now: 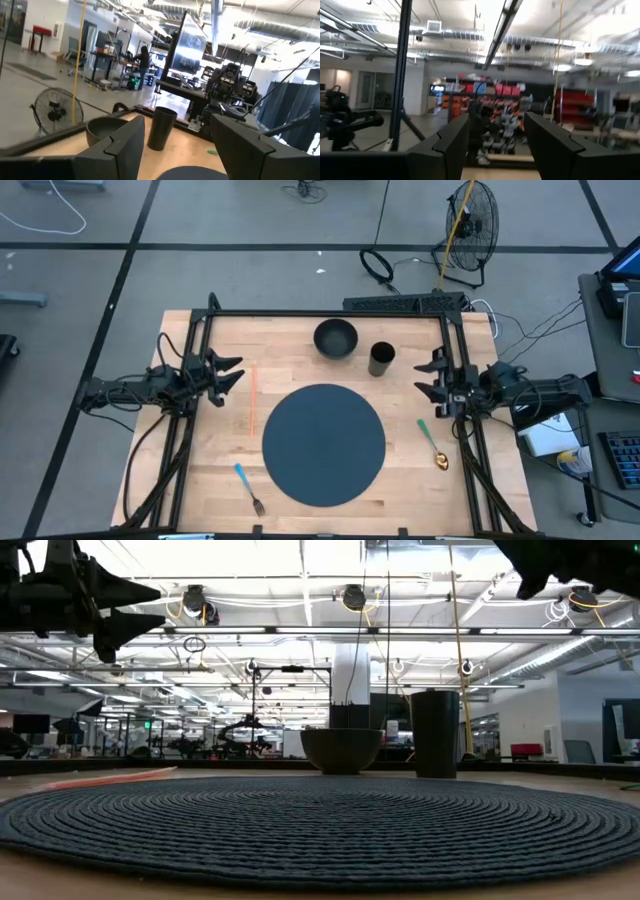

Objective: Pick & Place Utensil
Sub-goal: Put the black bowl on the left of the blue mat

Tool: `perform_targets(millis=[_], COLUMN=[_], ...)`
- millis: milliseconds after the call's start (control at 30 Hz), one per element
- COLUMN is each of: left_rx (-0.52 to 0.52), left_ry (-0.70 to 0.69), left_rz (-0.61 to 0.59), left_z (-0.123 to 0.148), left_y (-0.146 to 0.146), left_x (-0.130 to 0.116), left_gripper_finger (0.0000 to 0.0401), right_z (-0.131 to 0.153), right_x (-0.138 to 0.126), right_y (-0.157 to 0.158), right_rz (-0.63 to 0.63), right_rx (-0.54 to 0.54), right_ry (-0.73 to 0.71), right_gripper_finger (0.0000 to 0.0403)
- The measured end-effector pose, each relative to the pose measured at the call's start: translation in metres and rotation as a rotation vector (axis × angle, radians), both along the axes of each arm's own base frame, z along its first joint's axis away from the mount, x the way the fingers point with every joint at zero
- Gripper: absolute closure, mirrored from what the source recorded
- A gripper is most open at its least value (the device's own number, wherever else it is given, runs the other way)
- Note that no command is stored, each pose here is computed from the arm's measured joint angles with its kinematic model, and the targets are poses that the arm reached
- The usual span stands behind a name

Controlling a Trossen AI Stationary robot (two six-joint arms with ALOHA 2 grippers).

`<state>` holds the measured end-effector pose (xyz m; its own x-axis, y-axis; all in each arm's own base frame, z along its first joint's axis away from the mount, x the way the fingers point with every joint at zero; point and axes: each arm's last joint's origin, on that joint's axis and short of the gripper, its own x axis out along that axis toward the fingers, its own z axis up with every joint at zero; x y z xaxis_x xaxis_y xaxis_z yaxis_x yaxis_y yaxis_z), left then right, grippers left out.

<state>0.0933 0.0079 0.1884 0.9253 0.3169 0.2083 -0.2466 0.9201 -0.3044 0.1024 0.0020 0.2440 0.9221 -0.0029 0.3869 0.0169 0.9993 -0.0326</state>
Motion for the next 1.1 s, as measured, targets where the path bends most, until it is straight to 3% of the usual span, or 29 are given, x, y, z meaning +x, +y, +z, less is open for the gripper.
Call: perform_targets(millis=[267,467,633,833,1100], left_rx=[-0.022,-0.011,-0.064,0.136,0.292], left_ry=[-0.008,-0.04,-0.042,-0.152,-0.146], left_rz=[-0.007,0.004,-0.014,-0.174,-0.113], left_z=[0.0,0.004,0.003,0.019,0.073], left_y=[0.0,0.001,0.001,-0.004,-0.003], left_x=[0.0,-0.001,-0.001,-0.005,-0.012], left_gripper_finger=[0.0169,0.0169,0.0169,0.0169,0.0169], right_z=[0.031,0.049,0.053,0.051,0.05], right_x=[0.014,0.022,0.026,0.029,0.031], right_y=[0.0,0.0,0.001,0.001,-0.002], right_rz=[0.019,0.015,0.013,0.004,-0.078], right_rx=[0.066,0.057,0.052,0.028,0.02], right_ry=[0.18,0.187,0.189,0.205,0.212], right_gripper_finger=[0.0216,0.0216,0.0216,0.0216,0.0216])
